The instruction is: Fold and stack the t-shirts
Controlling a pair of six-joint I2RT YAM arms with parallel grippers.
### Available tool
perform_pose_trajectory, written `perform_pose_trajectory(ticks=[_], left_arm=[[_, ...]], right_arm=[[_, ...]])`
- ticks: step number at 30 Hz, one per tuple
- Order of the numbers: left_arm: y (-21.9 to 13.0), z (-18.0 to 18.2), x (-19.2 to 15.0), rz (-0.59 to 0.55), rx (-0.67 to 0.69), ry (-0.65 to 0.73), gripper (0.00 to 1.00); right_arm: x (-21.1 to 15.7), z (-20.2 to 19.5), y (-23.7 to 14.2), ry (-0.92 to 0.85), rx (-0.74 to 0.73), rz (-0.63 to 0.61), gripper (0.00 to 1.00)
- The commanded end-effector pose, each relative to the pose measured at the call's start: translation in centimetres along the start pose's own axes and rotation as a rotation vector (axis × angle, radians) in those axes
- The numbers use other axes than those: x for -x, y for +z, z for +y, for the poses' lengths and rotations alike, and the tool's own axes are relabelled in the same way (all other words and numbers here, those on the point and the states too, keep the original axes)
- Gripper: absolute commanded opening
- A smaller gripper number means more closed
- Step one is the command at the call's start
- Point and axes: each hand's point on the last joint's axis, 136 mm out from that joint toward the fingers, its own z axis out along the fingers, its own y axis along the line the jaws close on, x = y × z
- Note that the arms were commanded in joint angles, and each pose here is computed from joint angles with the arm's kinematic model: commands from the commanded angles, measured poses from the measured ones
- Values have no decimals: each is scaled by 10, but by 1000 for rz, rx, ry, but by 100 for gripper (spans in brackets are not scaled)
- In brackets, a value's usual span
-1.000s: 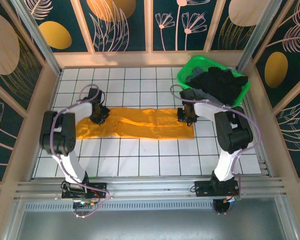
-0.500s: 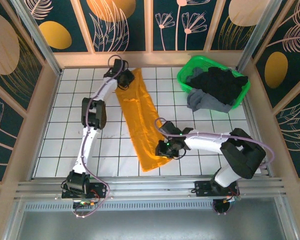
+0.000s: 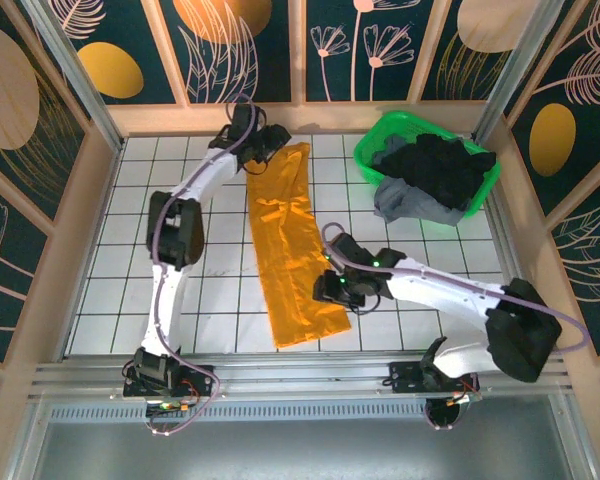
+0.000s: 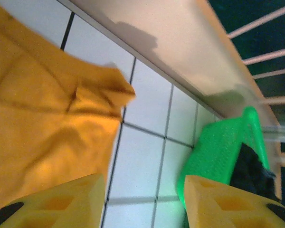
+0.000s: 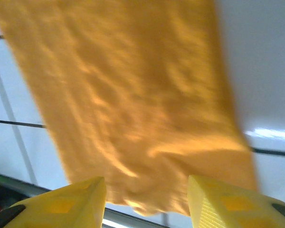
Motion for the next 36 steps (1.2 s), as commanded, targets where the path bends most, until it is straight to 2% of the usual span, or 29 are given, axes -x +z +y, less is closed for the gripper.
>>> perform_pose_trajectory(ticks=[1,7,14,16,21,25,33,36], left_arm=[[-45,-2,-54,69,42,62,47],[-116,85,-179,293,240,30,46],[-202,159,-270,493,403,-18,46],[-220,169,-292,539,404,-55,46],[-250,180,-351,698,386,-123,47],[-261,182,-382,762,371,-158,48],[-254,185,-399,777,366,-178,48],[-250,187,-406,800,371,-165,45]], right_arm=[[-27,-66,4,-15,-229,75,49],[-43,-73,24,-70,-237,180,50],[-29,-53,43,-105,-179,176,47],[-28,-45,48,-105,-152,191,41],[-36,-28,54,-101,-76,229,20],[-47,-13,50,-74,4,269,0],[-67,3,38,-32,76,319,0],[-69,6,36,-24,87,316,0]])
